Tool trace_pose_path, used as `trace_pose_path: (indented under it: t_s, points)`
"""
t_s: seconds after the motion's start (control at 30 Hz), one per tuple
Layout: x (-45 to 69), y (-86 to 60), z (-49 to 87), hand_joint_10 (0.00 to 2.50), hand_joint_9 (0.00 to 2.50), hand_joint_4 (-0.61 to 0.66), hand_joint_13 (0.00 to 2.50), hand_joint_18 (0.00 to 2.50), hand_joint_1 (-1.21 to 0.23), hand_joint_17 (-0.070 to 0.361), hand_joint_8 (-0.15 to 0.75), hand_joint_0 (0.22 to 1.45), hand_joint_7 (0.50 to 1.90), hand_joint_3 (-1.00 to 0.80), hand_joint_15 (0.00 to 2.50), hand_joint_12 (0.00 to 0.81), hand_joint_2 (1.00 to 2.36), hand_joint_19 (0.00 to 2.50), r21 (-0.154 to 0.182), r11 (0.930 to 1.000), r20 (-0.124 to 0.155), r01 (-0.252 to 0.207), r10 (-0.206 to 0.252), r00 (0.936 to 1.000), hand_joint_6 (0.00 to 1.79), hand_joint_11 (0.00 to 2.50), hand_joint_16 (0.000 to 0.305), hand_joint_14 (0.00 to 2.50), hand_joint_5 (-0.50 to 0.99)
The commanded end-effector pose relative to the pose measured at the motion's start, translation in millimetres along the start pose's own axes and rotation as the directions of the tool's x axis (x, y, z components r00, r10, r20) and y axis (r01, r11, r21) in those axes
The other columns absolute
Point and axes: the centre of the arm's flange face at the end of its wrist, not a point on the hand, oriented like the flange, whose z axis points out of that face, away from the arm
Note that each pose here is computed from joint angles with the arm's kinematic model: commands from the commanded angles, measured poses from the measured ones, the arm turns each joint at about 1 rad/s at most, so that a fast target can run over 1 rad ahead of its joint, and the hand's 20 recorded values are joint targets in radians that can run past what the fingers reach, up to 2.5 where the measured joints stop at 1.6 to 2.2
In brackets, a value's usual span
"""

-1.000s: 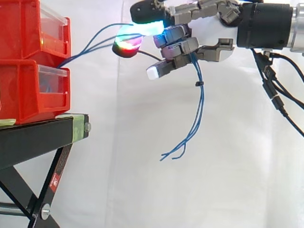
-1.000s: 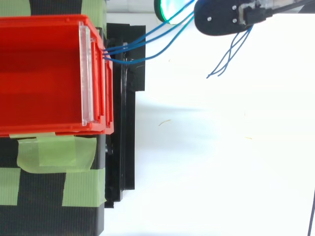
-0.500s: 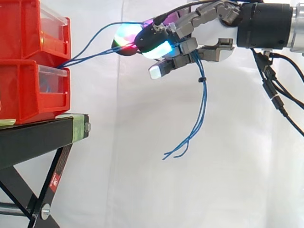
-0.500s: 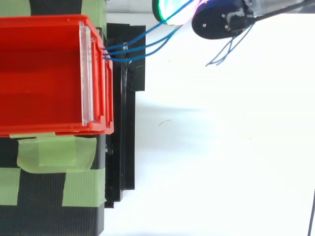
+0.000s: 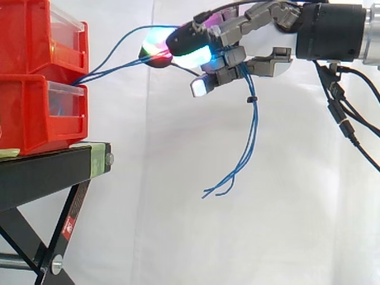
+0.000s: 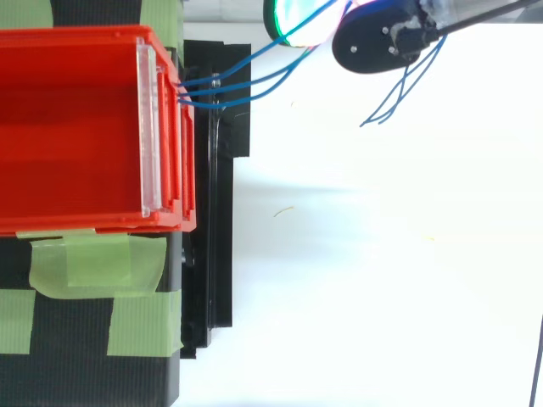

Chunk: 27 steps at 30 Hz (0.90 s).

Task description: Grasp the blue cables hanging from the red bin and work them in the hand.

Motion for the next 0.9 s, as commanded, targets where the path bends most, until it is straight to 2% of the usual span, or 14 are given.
trace_pose_path:
  t_s: [0.0,0.1,0.23,0.4,0.63,0.87]
  points:
    - [0.2,0.2,0.1,2.50,0.28,0.27,0.66,0.85,-0.73,0.130,0.400,0.84,1.28,-0.33,1.54,0.494,1.02,0.70,0.000,1.0000,0.000,-0.002,0.002,1.0000,0.15,2.42,0.058,2.50,0.22]
    - [0.4,-0.5,-0.3,2.50,0.27,0.25,0.63,0.83,-0.71,0.120,0.394,0.79,1.32,-0.49,1.58,0.477,1.01,0.82,0.001,1.0000,-0.001,0.000,0.000,1.0000,0.11,2.48,0.053,2.50,0.22]
    - [0.4,-0.5,-0.3,2.50,0.30,0.27,0.65,0.83,-0.70,0.122,0.399,0.75,1.31,-0.68,1.55,0.483,1.01,0.76,0.001,1.0000,-0.001,0.002,-0.002,1.0000,0.13,2.46,0.054,2.50,0.23]
    - [0.5,-0.9,-1.0,2.50,0.39,0.28,0.72,0.90,-0.70,0.123,0.406,0.74,1.25,-0.87,1.53,0.480,1.00,0.75,0.010,0.9999,-0.004,0.004,-0.004,1.0000,0.28,2.46,0.055,2.50,0.26]
    - [1.0,-1.5,-1.6,2.50,0.50,0.29,0.81,1.00,-0.70,0.125,0.401,0.73,1.20,-0.99,1.54,0.484,1.00,0.72,0.018,0.9996,-0.003,0.022,-0.022,0.9998,0.42,2.46,0.055,2.50,0.30]
    - [2.5,-1.0,-1.4,2.50,0.58,0.28,0.85,1.05,-0.69,0.122,0.394,0.74,1.21,-1.00,1.54,0.473,1.00,0.68,0.018,0.9984,-0.004,0.054,-0.053,0.9986,0.42,2.47,0.054,2.50,0.36]
